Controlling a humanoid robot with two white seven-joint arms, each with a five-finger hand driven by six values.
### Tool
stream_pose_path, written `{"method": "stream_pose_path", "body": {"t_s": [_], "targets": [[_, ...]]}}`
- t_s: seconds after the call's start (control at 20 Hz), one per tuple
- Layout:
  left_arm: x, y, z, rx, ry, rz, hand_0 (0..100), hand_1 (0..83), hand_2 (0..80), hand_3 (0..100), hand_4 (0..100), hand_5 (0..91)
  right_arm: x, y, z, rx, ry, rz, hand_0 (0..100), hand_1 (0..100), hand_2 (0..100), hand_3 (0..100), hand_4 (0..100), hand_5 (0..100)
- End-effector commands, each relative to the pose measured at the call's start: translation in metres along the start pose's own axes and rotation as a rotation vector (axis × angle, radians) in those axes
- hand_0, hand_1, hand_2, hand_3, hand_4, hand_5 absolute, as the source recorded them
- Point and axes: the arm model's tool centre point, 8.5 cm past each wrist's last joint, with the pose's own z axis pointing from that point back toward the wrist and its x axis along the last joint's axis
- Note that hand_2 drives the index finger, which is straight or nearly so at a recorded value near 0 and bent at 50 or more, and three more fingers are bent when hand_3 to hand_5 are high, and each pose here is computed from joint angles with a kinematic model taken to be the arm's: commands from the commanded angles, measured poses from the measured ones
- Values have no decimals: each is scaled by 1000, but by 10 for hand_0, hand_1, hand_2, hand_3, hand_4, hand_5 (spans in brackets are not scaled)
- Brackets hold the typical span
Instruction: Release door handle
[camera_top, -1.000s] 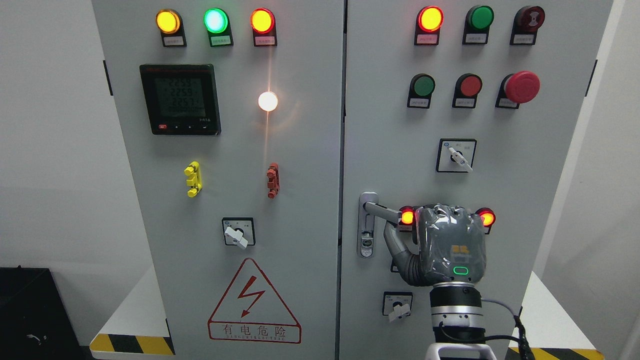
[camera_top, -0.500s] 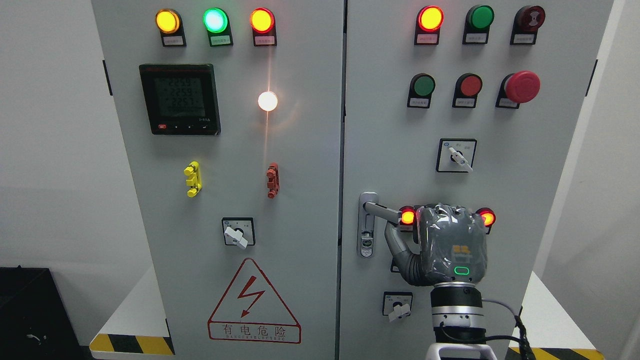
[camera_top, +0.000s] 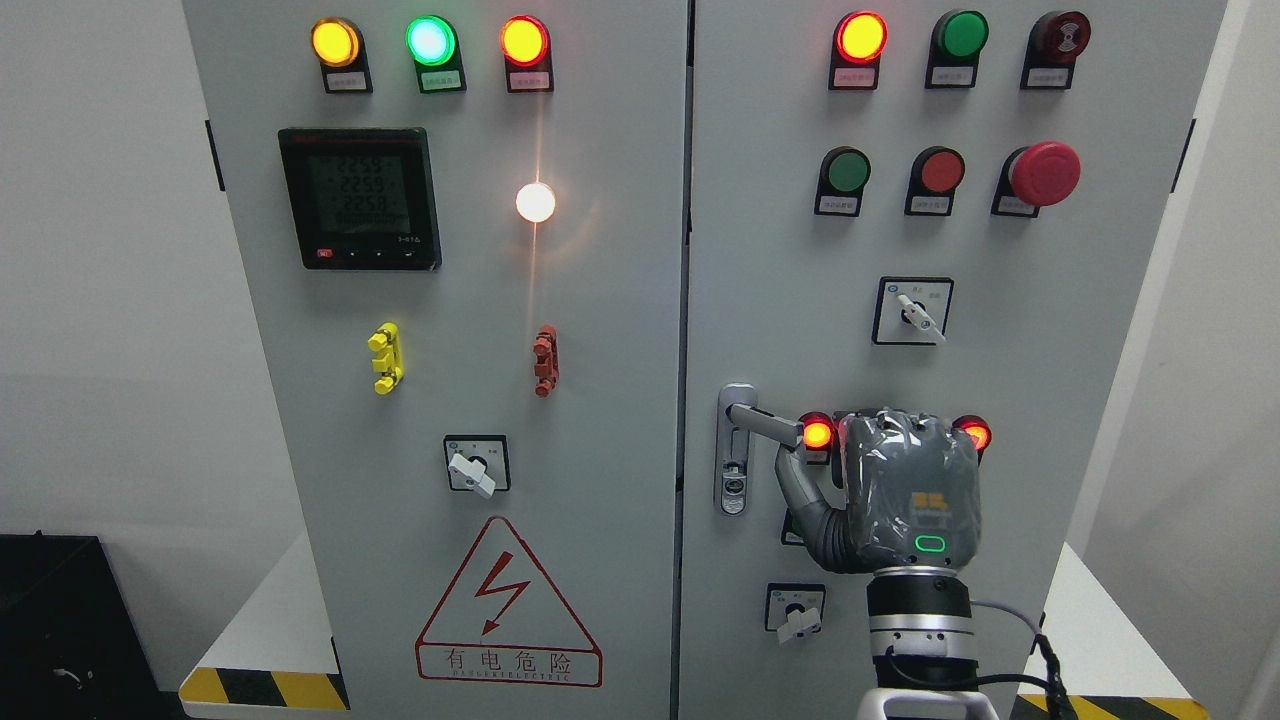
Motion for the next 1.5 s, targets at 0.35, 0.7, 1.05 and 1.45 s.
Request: {"method": "stream_pose_path", "body": {"t_s": [0.35,0.7,1.05,1.45], "targets": [[-11,0,1,0,16,2,120,556,0,0,0,0,5,2,9,16,-17,-6,563,225,911,1000,1000,931],[-11,0,1,0,16,2,120,556,0,0,0,0,4,1,16,10,-18,-9,556,226,911,1000,1000,931],[-11,0,1,0,16,0,120,556,0,0,0,0,-1,-9,43,1,-36,-24,551,224,874,1000,993,914],[-11,0,1,0,16,2,120,556,0,0,0,0,-13,-25,77,-8,-91,-25,547,210,652,974,871,756]]}}
